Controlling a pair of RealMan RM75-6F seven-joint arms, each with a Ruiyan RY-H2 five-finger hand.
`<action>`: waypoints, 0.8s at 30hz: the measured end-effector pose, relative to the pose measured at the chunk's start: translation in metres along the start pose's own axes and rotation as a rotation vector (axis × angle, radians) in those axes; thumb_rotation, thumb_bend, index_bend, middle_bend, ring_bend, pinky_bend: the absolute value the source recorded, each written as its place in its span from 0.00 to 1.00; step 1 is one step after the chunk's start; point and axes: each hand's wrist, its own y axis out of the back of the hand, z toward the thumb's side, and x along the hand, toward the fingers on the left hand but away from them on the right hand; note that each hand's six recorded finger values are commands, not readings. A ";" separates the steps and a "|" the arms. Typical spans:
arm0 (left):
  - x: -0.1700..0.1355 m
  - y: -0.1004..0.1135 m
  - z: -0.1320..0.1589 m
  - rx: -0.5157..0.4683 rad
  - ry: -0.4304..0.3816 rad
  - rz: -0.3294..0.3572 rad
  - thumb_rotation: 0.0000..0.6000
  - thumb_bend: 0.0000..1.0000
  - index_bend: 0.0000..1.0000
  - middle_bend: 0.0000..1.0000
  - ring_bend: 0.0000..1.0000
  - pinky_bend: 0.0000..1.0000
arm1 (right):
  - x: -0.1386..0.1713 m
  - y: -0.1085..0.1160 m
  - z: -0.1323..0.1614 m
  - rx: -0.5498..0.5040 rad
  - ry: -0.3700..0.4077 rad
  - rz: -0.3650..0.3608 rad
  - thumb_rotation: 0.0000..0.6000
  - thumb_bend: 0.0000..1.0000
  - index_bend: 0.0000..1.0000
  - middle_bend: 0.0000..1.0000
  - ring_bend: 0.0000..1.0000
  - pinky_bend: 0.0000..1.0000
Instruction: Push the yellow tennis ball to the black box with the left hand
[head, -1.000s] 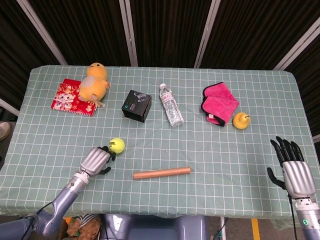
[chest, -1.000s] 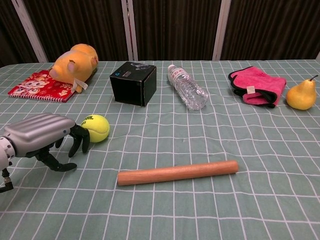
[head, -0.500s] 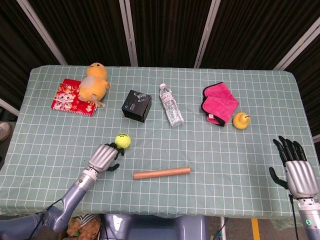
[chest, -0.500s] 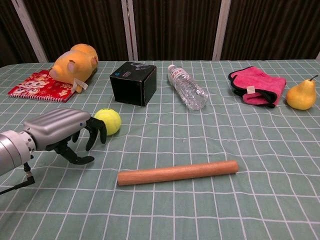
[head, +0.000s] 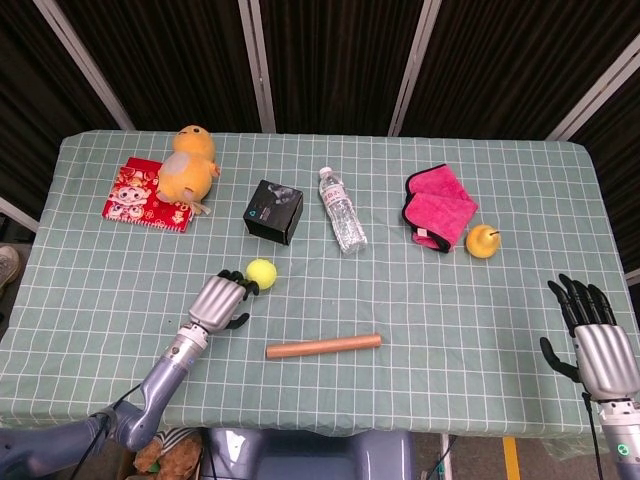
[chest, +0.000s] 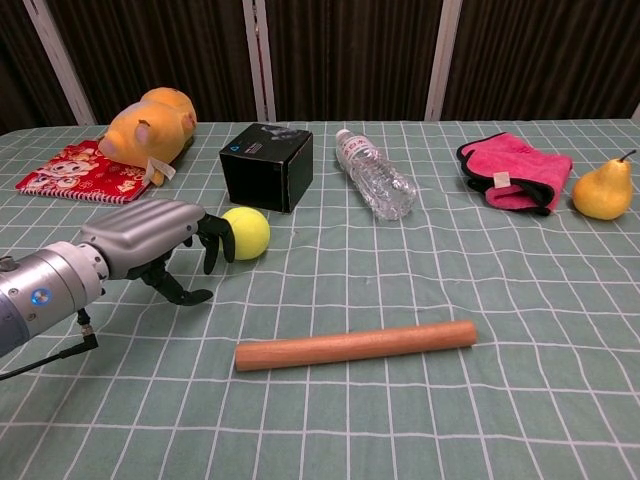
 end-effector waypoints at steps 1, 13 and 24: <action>0.002 -0.001 0.001 -0.002 0.001 -0.003 1.00 0.25 0.38 0.48 0.28 0.32 | 0.000 0.000 0.000 -0.001 0.000 0.001 1.00 0.44 0.00 0.00 0.00 0.00; 0.017 -0.005 0.004 0.004 0.043 0.009 1.00 0.25 0.29 0.42 0.23 0.30 | 0.005 0.005 -0.003 -0.003 -0.007 -0.005 1.00 0.44 0.00 0.00 0.00 0.00; 0.016 0.012 0.011 -0.010 0.023 0.079 1.00 0.25 0.29 0.41 0.23 0.29 | 0.015 0.007 -0.004 -0.002 -0.011 -0.013 1.00 0.44 0.00 0.00 0.00 0.00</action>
